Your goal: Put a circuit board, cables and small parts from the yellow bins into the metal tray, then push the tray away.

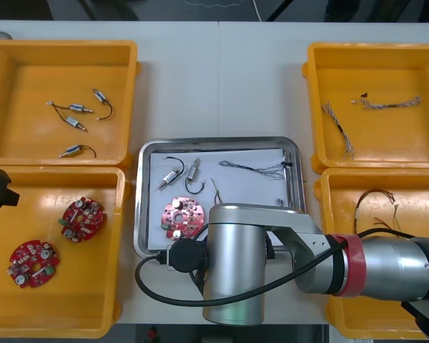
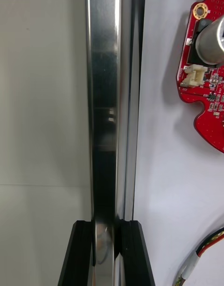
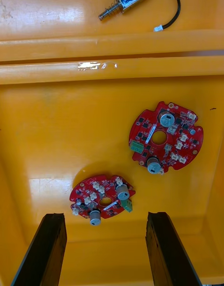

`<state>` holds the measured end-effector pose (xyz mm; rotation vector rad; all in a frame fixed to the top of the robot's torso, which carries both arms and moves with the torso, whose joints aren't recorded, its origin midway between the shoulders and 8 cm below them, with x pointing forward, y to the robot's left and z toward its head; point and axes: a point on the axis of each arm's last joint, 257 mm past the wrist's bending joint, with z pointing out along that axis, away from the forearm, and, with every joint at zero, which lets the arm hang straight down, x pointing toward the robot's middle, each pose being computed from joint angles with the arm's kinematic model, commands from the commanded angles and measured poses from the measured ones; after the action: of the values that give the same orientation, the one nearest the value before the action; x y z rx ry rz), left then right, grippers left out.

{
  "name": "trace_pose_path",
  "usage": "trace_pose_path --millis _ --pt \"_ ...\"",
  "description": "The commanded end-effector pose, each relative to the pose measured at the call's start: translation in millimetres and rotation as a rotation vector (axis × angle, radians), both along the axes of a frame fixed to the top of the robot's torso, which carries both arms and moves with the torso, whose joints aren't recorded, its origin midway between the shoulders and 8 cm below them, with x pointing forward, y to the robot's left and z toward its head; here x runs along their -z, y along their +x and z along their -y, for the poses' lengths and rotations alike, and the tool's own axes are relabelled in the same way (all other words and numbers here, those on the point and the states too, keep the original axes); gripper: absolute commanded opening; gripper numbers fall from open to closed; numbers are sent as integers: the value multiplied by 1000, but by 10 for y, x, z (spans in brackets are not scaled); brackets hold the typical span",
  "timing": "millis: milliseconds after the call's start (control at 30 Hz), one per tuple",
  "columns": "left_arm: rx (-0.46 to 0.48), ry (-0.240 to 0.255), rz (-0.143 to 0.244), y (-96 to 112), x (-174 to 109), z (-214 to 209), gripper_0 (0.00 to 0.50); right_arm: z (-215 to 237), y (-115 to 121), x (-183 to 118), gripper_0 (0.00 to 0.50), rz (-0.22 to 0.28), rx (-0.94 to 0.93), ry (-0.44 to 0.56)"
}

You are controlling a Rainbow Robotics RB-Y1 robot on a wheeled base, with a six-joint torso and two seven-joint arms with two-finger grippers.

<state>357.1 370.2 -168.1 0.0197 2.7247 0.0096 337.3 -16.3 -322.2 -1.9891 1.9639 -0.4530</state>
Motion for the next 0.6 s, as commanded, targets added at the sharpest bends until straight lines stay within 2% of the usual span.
trace_pose_path --millis 33,600 --pt "82 85 16 -49 -129 -145 500 -97 153 -162 0 61 -27 12" --pt "82 85 16 -49 -129 -145 500 -129 642 -492 0 170 -39 -9"
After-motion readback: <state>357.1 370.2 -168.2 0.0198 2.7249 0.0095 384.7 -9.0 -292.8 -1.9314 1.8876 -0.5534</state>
